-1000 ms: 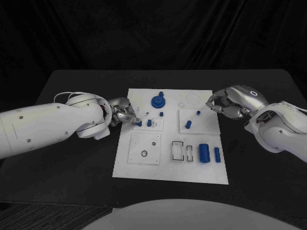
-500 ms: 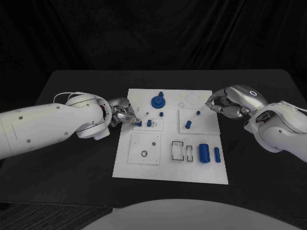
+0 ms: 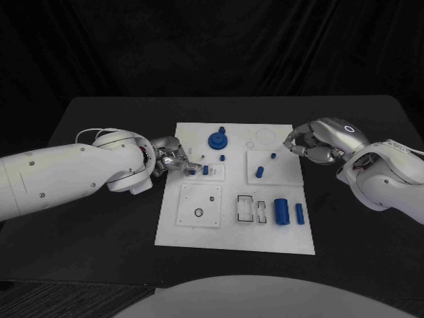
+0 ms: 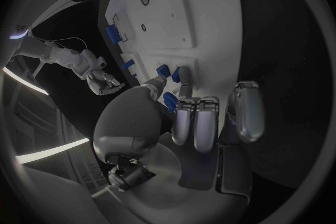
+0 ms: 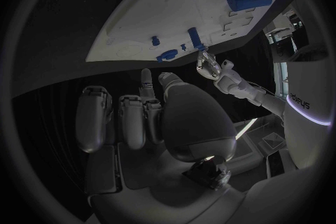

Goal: Assemble the parts on the task board

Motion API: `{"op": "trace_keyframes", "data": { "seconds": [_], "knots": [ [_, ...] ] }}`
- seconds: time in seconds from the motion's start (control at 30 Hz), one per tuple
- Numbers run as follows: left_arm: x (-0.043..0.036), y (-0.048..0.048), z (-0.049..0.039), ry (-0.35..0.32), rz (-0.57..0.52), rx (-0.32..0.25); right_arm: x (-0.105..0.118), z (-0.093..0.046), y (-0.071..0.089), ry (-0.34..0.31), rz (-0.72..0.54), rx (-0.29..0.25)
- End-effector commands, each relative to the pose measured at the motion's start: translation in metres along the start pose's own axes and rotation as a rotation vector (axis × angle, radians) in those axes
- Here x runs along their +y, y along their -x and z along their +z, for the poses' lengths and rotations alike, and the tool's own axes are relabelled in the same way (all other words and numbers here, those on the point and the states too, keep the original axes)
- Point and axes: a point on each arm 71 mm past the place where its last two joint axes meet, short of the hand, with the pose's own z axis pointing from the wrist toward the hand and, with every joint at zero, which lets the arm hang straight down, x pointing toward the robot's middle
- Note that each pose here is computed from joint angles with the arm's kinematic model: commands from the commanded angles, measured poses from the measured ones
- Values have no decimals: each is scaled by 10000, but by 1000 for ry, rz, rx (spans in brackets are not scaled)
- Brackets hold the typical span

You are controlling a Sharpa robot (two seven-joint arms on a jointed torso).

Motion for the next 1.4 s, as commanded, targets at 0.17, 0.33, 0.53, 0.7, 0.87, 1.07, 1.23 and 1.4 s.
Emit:
{"op": "trace_keyframes", "data": {
  "seconds": [0.17, 0.33, 0.53, 0.7, 0.87, 1.07, 1.23, 1.4],
  "knots": [
    [-2, -28, 11, 7, 9, 23, -7, -7, 4, -9, 1, -12],
    [11, -26, 15, 22, 9, 21, -5, -7, 4, -7, 1, -12],
    [23, 8, -7, 3, -11, -21, -10, -15, 11, -7, 1, -17],
    [-5, 93, -69, -90, -50, -124, -20, -31, 28, -8, 2, -29],
    [-103, 352, -197, -271, -71, -307, -20, -54, 59, -3, 5, -56],
    [-257, 753, -410, -564, 10, -503, -13, -91, 114, 4, 9, -87],
    [-388, 818, -452, -776, 300, -524, 16, -88, 164, 22, 11, -115],
    [-505, 690, -290, -824, 583, -448, 25, -72, 160, 30, 14, -109]
  ]
}}
